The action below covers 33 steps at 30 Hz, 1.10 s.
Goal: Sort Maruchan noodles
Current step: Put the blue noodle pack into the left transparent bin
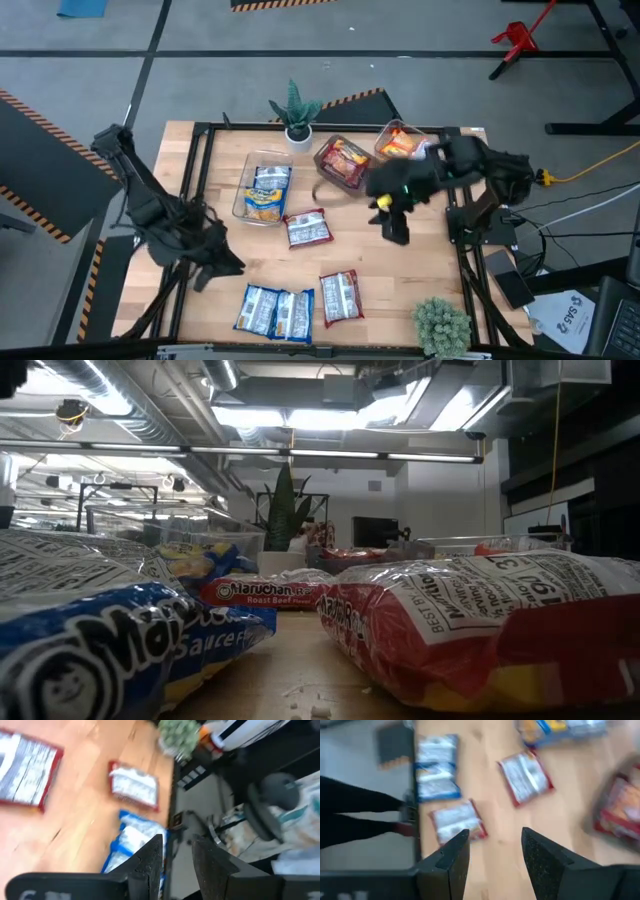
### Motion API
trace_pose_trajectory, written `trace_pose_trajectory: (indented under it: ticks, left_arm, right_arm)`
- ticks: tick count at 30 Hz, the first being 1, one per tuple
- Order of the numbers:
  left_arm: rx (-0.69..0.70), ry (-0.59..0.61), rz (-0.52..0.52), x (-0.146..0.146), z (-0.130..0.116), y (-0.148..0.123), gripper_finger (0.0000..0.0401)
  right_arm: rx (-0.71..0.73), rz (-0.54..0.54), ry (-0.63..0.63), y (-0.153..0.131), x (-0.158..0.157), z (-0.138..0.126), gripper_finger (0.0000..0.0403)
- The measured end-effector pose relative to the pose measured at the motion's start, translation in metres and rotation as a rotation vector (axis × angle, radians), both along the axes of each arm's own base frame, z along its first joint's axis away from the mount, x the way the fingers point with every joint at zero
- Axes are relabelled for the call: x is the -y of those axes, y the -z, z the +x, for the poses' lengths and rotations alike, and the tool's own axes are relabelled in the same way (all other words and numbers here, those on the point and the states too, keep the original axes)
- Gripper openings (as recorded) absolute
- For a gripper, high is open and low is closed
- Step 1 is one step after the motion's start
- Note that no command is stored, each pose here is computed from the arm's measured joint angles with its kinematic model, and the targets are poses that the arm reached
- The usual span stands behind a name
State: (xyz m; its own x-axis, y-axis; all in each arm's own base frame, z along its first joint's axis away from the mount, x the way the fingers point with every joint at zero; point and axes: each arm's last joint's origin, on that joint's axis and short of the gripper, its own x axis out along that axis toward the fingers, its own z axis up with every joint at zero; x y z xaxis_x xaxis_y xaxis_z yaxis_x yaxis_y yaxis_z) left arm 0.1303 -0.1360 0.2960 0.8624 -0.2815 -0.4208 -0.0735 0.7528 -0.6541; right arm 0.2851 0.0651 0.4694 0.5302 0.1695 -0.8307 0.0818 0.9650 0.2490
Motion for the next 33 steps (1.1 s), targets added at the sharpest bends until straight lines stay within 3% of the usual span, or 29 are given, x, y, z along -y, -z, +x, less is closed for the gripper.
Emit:
trace_pose_trajectory:
  ticks: [8,16,25,30,33]
  left_arm:
    - [-0.205,0.033,0.1,0.023,0.024,0.04,0.0098]
    - [-0.374,0.152,0.16,0.045,0.038,0.076,0.0098]
    - [-0.467,0.228,0.165,0.055,0.041,0.093,0.0098]
    - [-0.479,0.236,0.157,0.056,0.041,0.094,0.0099]
    - [-0.441,0.18,0.192,0.054,0.042,0.094,0.0099]
  right_arm:
    - [0.012,-0.183,0.062,0.019,-0.067,-0.015,0.0162]
    - [-0.075,-0.283,0.183,0.083,-0.122,-0.023,0.0195]
    - [-0.122,-0.2,0.286,0.17,-0.149,-0.018,0.03]
    - [-0.085,-0.122,0.307,0.198,-0.154,-0.012,0.033]
    - [-0.051,-0.091,0.325,0.206,-0.156,-0.009,0.0334]
